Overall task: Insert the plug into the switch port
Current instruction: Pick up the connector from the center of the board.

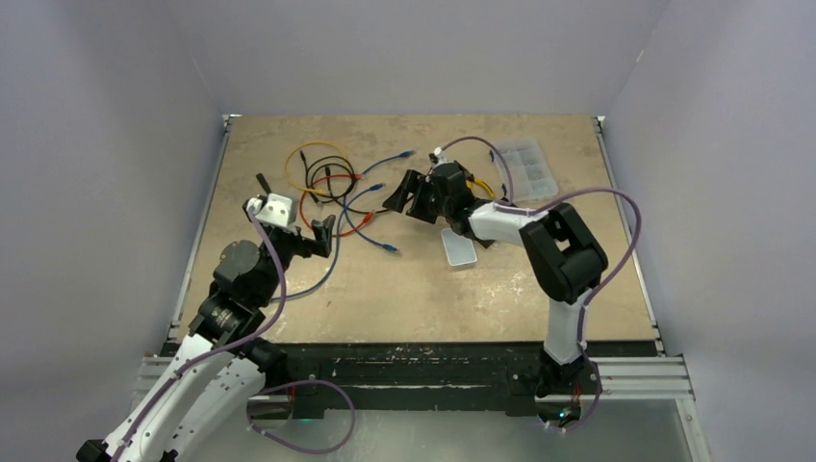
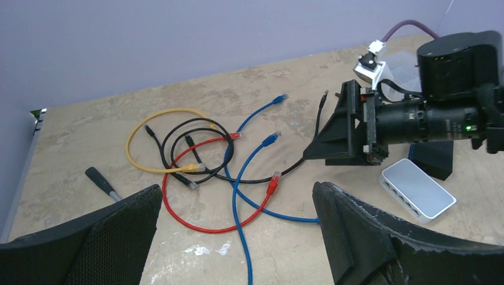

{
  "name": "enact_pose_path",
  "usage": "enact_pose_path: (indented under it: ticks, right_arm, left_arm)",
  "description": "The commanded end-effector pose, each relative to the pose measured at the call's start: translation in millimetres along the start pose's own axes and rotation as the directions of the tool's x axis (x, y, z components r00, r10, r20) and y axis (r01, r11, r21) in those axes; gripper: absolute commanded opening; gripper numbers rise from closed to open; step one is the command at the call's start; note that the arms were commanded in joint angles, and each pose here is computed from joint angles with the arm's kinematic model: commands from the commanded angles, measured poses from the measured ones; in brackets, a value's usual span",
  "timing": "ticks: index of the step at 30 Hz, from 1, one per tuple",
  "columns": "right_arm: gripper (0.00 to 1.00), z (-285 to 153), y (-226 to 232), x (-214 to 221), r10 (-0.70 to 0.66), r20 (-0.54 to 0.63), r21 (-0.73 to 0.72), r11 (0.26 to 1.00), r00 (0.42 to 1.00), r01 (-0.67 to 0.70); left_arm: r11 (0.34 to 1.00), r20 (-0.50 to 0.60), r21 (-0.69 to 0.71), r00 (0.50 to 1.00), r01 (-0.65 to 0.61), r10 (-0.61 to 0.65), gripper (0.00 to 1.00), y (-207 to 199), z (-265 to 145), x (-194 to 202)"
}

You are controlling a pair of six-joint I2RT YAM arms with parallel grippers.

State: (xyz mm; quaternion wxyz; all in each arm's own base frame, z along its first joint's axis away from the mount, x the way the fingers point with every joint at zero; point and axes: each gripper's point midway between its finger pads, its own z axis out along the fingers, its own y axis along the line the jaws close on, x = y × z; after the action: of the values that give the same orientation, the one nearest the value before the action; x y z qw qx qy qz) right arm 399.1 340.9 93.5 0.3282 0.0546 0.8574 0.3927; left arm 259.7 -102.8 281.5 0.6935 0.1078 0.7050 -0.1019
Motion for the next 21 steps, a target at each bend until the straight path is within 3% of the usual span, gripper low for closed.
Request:
enact_pose_path:
  ticks: [1,21]
  right_arm:
    - [0.80,18,51,-40,0.063,0.104,-0.171,0.984,0.993,-0.045]
    - [0.70,88,17,-48,0.216,0.092,-0.122,0.971,0.972,-0.204]
  left_arm:
    - [0.998,0.030,-0.056,1.000,-0.007,0.008,0.99,11,-2,-8]
    - [1.000,0.019,-0.022,1.000,-0.015,0.016,0.99,5,2,-4]
